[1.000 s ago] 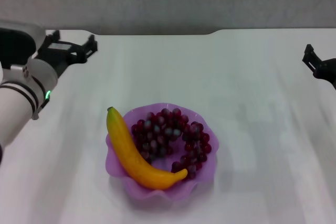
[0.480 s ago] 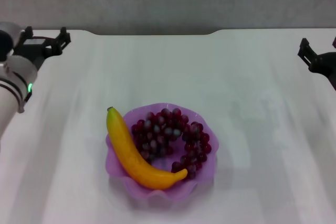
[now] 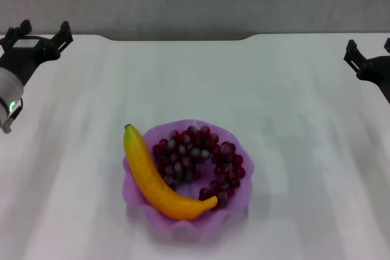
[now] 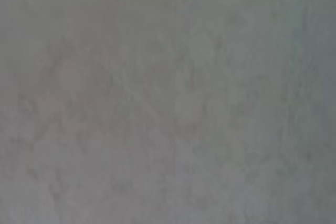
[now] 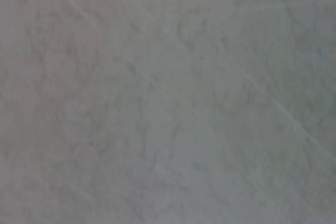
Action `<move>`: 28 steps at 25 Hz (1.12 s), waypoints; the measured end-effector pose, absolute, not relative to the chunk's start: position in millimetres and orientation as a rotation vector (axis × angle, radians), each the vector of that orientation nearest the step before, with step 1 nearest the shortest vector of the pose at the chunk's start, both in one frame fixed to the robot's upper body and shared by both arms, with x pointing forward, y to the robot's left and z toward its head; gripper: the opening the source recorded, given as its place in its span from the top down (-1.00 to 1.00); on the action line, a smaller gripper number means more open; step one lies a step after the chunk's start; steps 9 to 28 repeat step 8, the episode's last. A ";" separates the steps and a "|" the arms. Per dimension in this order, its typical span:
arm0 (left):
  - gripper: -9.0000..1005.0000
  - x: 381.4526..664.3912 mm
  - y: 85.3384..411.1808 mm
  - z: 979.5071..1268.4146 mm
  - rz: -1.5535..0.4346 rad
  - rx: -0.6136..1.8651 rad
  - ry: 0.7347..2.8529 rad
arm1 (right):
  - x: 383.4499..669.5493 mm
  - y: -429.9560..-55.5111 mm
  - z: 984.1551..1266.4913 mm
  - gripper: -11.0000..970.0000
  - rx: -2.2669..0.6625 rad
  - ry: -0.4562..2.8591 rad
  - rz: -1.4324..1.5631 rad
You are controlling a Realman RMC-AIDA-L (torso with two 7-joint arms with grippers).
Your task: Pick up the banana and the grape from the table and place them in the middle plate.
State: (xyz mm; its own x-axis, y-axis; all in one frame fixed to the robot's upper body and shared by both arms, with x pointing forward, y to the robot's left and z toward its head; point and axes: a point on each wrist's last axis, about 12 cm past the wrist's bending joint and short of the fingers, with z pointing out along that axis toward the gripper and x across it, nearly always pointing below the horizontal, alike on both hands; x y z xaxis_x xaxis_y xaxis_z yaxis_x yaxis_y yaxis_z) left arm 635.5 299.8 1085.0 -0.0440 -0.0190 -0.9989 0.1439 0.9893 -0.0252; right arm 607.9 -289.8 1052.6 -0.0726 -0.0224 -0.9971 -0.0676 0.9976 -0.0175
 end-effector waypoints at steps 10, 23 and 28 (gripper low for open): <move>-0.74 613.6 296.6 1073.0 -0.055 0.081 1.531 | 602.0 -296.7 1053.6 -0.75 -0.050 1.602 0.022; -0.74 613.6 296.6 1073.0 -0.055 0.081 1.531 | 602.0 -296.7 1053.6 -0.75 -0.050 1.602 0.022; -0.74 613.6 296.6 1073.0 -0.055 0.081 1.531 | 602.0 -296.7 1053.6 -0.75 -0.050 1.602 0.022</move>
